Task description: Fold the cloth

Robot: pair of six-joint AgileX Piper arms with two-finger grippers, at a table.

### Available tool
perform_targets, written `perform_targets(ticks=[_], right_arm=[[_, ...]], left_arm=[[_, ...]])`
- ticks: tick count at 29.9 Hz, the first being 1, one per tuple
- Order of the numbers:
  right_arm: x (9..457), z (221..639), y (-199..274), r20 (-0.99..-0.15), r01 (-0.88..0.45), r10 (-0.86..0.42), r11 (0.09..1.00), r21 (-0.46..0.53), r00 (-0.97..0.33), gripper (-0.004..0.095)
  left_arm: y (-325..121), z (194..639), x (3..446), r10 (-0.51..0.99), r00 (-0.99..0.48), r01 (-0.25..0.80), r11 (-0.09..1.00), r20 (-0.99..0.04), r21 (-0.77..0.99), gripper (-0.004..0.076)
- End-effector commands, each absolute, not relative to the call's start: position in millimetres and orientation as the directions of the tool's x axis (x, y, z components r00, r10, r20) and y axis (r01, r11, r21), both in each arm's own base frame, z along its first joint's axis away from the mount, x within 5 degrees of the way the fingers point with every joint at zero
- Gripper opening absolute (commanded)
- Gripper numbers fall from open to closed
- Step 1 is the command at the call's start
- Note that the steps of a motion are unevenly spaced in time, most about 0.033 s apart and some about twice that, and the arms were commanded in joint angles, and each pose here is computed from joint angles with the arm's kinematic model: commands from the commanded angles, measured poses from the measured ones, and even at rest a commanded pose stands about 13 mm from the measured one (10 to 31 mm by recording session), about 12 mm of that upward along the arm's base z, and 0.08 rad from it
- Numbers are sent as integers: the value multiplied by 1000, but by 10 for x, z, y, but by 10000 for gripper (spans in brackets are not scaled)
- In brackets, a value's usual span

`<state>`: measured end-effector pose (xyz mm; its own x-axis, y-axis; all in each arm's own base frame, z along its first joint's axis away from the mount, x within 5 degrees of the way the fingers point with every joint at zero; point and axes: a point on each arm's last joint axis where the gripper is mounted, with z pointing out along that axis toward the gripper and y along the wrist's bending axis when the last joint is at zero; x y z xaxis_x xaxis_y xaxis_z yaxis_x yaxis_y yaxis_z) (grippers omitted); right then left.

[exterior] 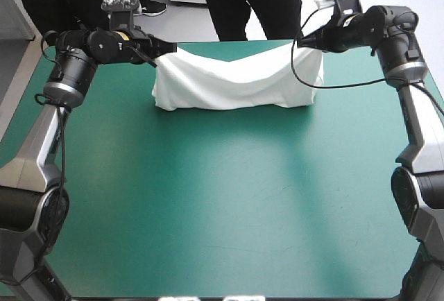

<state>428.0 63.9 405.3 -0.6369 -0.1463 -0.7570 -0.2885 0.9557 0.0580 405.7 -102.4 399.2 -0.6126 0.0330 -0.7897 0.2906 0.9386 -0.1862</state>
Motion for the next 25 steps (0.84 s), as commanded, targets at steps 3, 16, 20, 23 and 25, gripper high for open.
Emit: perform_targets(ticks=[3,16,20,23,25], right_arm=[[4149,3964,613,-711,-314,-171,947,73,-682,-17],[3757,3535,610,-473,-359,-256,923,140,-843,-17],[3584,3371,623,-379,-371,-287,913,169,-880,-17],[3476,3217,635,-322,-366,-293,909,197,-900,-17],[3415,3094,636,-280,-355,-290,909,219,-915,-17]], left_arm=[[-1017,4079,3920,79,-657,310,935,-749,-173,-17],[-923,3552,3413,140,-842,279,939,-520,-200,-17],[-881,3274,3172,145,-887,259,943,-437,-211,-17],[-853,3135,3037,145,-904,247,945,-402,-216,-17],[-834,3058,2947,145,-914,240,946,-380,-218,-17]])
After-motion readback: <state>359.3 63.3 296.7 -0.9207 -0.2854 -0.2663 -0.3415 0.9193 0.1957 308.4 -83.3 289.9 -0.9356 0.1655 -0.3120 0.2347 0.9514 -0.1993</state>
